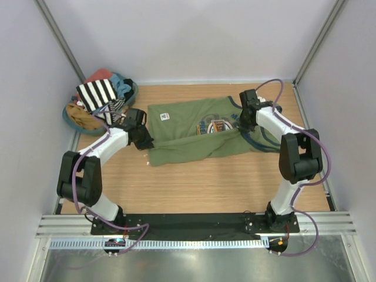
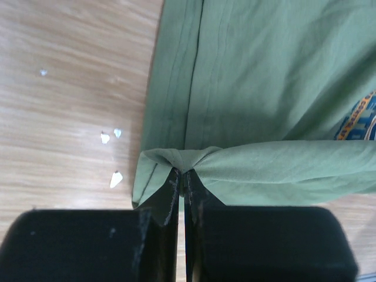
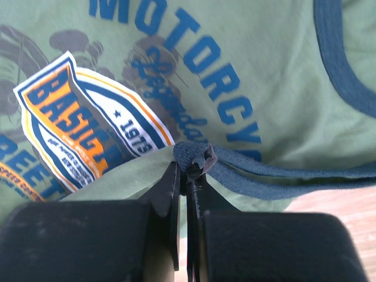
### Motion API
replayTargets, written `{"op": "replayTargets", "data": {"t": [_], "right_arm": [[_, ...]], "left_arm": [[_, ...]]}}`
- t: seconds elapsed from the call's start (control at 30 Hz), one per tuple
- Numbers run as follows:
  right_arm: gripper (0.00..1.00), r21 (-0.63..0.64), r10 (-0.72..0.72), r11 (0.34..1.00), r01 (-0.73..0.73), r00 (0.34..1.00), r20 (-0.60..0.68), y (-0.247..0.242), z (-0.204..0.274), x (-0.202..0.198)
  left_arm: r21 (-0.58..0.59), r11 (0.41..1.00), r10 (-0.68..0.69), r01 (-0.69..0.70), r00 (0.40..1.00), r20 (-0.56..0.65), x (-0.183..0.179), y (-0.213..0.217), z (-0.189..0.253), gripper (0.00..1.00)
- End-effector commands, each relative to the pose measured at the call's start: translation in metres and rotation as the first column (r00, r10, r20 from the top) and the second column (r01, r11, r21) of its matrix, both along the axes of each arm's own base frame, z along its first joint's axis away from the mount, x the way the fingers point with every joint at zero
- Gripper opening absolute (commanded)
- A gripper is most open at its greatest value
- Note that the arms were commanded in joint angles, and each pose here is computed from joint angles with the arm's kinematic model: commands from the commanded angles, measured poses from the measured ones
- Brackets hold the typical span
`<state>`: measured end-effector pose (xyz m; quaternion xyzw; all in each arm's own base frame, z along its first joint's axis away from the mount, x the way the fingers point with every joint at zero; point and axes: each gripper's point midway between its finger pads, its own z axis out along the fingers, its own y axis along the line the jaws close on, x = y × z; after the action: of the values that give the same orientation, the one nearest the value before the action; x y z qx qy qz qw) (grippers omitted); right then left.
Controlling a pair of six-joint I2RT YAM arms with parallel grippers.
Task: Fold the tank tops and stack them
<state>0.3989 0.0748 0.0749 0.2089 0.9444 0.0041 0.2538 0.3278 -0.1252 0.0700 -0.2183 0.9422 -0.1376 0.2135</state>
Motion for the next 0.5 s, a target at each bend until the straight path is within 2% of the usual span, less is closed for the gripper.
{"op": "replayTargets", "data": {"t": [0.0,0.1,0.17,0.2,0.23,0.3,0.33,0.47], "right_arm": [[0.06,-0.027,-0.004,1.0,0.005,0.999,0.052,0.0,0.012,0.024],[0.12,-0.034,-0.003,0.999,0.005,0.998,0.058,0.002,0.012,0.04],[0.4,-0.039,0.002,0.999,0.0,0.999,0.049,0.002,0.007,0.044],[0.5,-0.043,-0.002,0.999,0.004,0.999,0.049,0.001,0.008,0.043],[0.57,-0.062,-0.015,0.998,0.018,0.999,0.052,-0.003,0.009,0.041],[0.61,-0.07,-0.03,0.997,0.037,0.995,0.098,-0.011,0.02,0.034],[0.64,-0.074,-0.044,0.996,0.053,0.993,0.113,-0.016,0.024,0.03],[0.64,-0.064,-0.093,0.992,0.104,0.982,0.164,-0.034,0.043,0.007]], "left_arm": [[0.002,1.0,0.008,-0.008,0.998,0.065,0.029,0.002,0.01,0.0],[0.013,1.0,0.024,-0.025,0.997,0.075,0.044,0.004,0.011,0.01],[0.023,0.999,0.026,-0.028,0.997,0.067,0.05,0.007,0.006,0.09],[0.049,0.998,0.037,-0.04,0.996,0.077,0.054,0.012,0.007,0.21],[0.06,0.997,0.038,-0.043,0.996,0.077,0.054,0.015,0.007,0.53],[0.071,0.996,0.044,-0.051,0.995,0.094,0.052,0.019,0.011,0.7],[0.074,0.996,0.048,-0.056,0.994,0.101,0.051,0.02,0.012,0.74],[0.056,0.996,0.057,-0.066,0.988,0.141,0.039,0.023,0.025,0.78]]}}
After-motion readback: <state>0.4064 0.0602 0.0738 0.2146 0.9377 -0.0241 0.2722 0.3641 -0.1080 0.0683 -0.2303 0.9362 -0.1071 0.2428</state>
